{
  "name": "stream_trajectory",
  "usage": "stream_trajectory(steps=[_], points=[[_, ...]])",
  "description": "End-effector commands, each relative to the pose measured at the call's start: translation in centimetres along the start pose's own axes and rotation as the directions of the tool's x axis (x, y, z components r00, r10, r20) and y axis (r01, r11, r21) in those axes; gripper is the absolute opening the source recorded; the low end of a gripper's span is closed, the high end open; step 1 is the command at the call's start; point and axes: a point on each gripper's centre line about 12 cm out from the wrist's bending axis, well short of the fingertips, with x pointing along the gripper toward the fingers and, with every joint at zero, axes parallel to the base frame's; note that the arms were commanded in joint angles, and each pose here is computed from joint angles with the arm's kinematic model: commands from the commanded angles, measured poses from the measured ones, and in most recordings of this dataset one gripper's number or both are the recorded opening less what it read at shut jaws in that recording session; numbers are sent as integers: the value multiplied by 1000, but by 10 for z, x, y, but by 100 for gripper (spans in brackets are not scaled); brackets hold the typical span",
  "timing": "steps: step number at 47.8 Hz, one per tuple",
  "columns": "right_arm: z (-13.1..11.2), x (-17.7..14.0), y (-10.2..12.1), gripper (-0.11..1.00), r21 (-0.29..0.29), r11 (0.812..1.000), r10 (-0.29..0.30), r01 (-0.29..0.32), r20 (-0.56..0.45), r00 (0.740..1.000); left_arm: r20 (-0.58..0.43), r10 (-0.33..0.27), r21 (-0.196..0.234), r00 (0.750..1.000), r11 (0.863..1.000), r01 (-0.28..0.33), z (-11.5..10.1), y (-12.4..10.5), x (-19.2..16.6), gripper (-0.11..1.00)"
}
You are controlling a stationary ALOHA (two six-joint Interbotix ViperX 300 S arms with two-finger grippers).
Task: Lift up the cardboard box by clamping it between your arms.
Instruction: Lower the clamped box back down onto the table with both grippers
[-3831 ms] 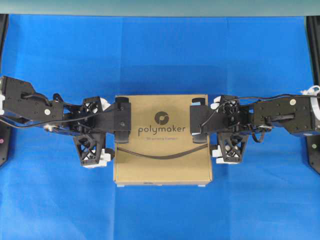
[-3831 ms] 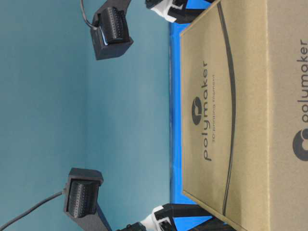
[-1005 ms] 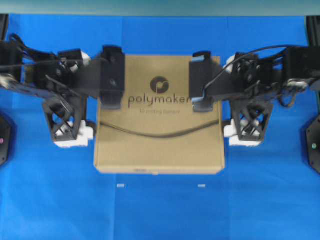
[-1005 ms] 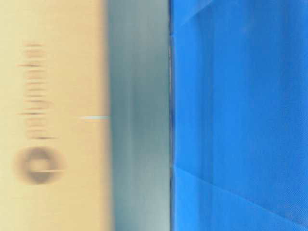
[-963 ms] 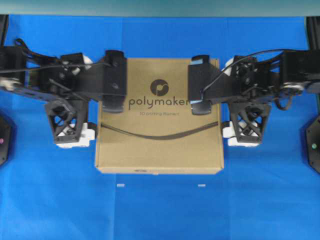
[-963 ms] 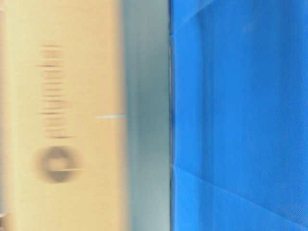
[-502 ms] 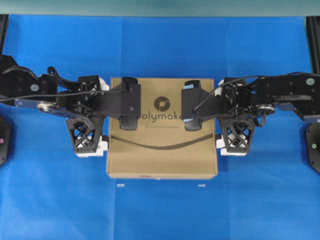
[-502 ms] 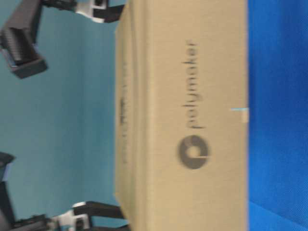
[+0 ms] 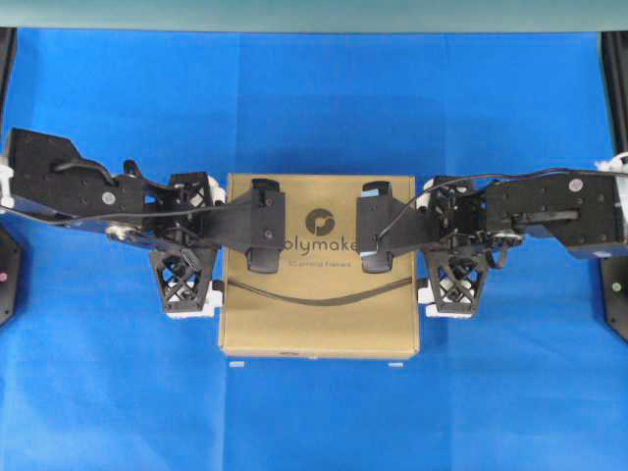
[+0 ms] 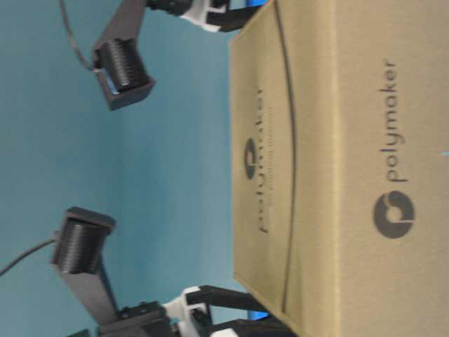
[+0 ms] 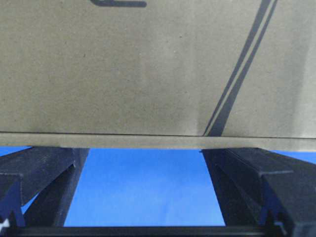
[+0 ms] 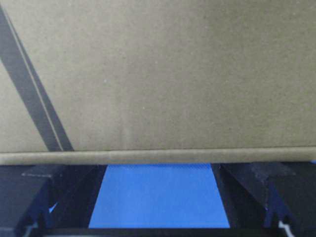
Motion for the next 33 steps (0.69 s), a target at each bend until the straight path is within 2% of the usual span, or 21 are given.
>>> stream_trajectory(steps=[1,17,33], points=[[18,-8,5,99,37,999,9,-13,104,995,99,15,-56,995,998,-10,15,10,-4,88],[7,15,4,99,44,999,7,-10,83,997,71,11,-63,997,998,-6,-2,9,19,88],[1,22,3,99,40,999,3,-6,74,997,71,8,-82,997,997,-2,-5,7,27,88]])
